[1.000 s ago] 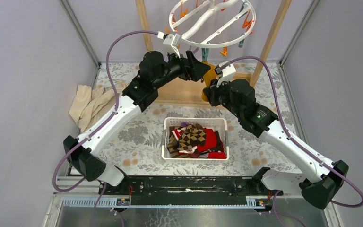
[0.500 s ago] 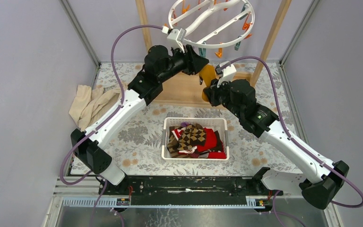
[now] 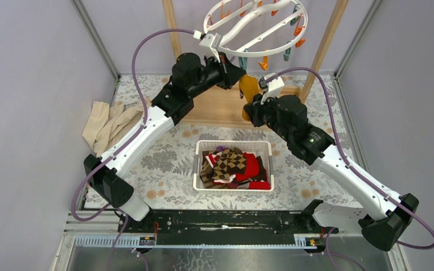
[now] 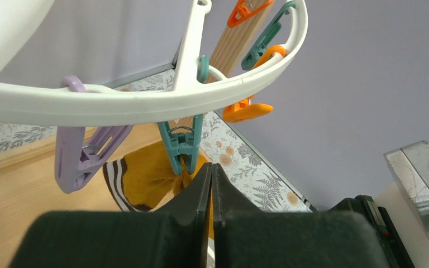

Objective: Remove the socks clipped to the hanger
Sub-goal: Remove the sock from the hanger.

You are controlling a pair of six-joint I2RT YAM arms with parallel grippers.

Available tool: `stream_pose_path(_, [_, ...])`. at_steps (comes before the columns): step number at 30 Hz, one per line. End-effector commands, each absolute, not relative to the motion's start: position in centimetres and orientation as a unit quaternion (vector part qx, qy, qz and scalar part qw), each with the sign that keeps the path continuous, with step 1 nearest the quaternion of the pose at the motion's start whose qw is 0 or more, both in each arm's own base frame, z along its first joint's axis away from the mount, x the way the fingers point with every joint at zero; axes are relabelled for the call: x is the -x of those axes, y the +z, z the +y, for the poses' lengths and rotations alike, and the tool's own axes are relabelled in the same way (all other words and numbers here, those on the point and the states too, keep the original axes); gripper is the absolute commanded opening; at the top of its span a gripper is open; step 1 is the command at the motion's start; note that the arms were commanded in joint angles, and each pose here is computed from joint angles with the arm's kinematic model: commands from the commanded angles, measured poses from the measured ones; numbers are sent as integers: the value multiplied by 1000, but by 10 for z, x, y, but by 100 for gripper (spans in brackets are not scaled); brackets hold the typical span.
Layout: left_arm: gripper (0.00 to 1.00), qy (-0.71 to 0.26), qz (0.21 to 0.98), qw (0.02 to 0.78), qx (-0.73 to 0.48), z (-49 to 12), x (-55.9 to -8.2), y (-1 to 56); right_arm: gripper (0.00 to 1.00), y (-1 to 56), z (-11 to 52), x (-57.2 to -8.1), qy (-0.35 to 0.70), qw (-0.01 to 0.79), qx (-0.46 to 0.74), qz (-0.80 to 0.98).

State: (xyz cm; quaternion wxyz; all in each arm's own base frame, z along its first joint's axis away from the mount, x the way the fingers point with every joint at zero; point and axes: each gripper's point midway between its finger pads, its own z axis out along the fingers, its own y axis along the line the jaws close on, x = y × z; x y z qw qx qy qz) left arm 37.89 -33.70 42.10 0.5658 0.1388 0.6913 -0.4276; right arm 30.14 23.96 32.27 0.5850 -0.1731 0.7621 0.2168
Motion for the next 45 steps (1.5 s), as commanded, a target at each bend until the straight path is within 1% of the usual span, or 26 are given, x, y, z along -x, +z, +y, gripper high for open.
stream_pose_path(1, [0, -432, 675, 579, -150, -327, -367, 444, 0, 344, 239, -299, 226, 606, 168, 744])
stream_pose_path(9, [0, -417, 695, 567, -146, -310, -346, 432, 0, 342, 243, -301, 232, 605, 168, 743])
stream_pose_path(12, [6, -415, 701, 562, -143, -303, -339, 425, 0, 340, 244, -301, 233, 603, 169, 744])
stream_pose_path(13, [10, -413, 703, 561, -142, -301, -336, 423, 0, 341, 244, -301, 233, 604, 168, 744])
stream_pose_path(14, [17, -413, 704, 561, -140, -300, -335, 421, 0, 341, 244, -301, 233, 604, 168, 744])
stream_pose_path(15, [27, -412, 706, 559, -140, -298, -333, 419, 0, 341, 244, -301, 235, 604, 168, 743])
stream_pose_path(16, [41, -411, 707, 559, -140, -297, -332, 418, 0, 341, 244, -301, 235, 604, 168, 743])
stream_pose_path(20, [90, -412, 718, 543, -138, -297, -327, 411, 0, 342, 244, -301, 235, 605, 167, 743])
stream_pose_path(21, [97, -414, 720, 539, -139, -297, -326, 410, 0, 341, 244, -301, 235, 604, 168, 743])
stream_pose_path(24, [99, -422, 722, 530, -140, -297, -320, 408, 0, 340, 245, -301, 234, 602, 169, 744])
stream_pose_path(45, [99, -448, 731, 500, -120, -287, -298, 389, 0, 337, 245, -301, 233, 601, 171, 745])
